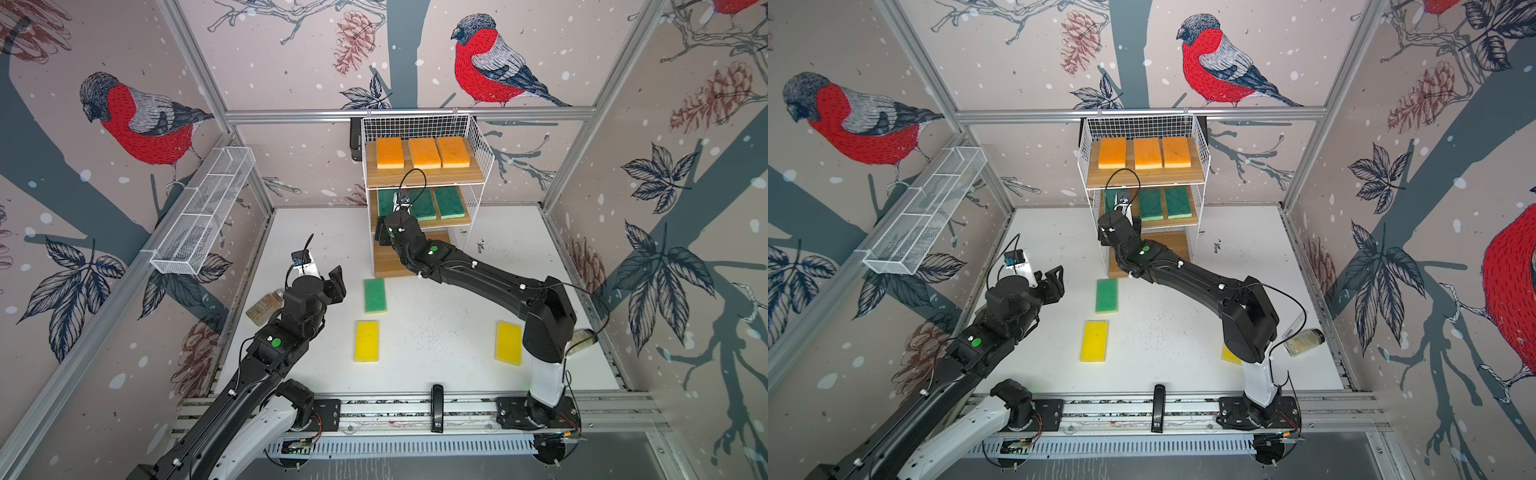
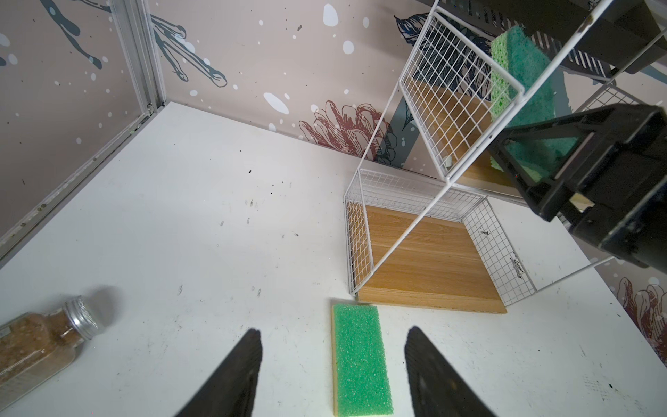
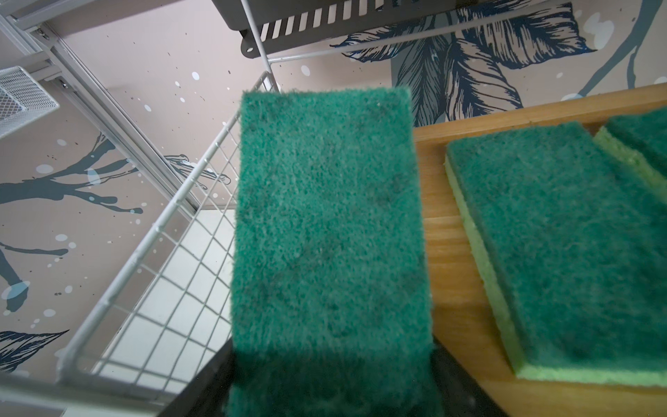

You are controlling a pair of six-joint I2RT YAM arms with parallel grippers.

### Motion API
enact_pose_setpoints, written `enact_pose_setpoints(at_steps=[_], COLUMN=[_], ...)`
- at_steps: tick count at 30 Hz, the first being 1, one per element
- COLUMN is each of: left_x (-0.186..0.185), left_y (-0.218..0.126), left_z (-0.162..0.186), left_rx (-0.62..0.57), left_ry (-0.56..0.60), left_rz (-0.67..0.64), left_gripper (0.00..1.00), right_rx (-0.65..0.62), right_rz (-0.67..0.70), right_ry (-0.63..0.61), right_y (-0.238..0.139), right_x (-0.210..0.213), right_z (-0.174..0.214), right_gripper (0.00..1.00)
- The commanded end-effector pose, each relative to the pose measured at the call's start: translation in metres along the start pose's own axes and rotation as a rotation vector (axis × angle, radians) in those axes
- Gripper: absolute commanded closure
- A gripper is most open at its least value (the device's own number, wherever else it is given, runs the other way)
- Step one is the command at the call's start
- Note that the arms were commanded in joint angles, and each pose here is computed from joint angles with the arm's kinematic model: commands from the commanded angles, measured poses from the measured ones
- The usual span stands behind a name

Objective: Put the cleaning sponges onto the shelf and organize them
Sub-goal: 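Lower the pad beside the other two pads and open the right gripper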

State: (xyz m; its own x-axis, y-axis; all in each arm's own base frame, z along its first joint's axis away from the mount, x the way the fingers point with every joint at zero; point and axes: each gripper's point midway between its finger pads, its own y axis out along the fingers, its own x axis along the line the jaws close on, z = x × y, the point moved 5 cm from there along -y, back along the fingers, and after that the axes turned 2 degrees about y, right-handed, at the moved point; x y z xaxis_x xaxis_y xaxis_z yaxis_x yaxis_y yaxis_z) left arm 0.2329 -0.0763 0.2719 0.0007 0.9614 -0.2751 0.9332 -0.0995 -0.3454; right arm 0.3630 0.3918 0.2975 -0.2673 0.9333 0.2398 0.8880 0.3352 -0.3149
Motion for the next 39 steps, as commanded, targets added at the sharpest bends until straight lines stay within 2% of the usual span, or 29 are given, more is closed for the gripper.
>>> enact_pose_setpoints(at_steps=[1, 34, 39], left_x=[-0.004, -0.003, -0.003], left_y=[0.000, -0.004, -0.004], left_z=[-0.007, -0.006, -0.006], left_rx=[-0.028, -0.031, -0.030], left_ry=[-0.009, -0.012, -0.015], left_rz=[0.021, 0.031, 0.034], left_gripper=[0.36, 0.36, 0.36], right_rx=[-0.013, 0.027, 0.037], right_rz=[0.009, 0.132, 0.132], right_ry=[-0.006, -0.044, -0.041], right_y=[0.002, 0.024, 0.024], right_x=[0.001, -0.006, -0.004], right_z=[-0.003, 0.013, 0.014], right_gripper=[0.29, 0.27, 0.23])
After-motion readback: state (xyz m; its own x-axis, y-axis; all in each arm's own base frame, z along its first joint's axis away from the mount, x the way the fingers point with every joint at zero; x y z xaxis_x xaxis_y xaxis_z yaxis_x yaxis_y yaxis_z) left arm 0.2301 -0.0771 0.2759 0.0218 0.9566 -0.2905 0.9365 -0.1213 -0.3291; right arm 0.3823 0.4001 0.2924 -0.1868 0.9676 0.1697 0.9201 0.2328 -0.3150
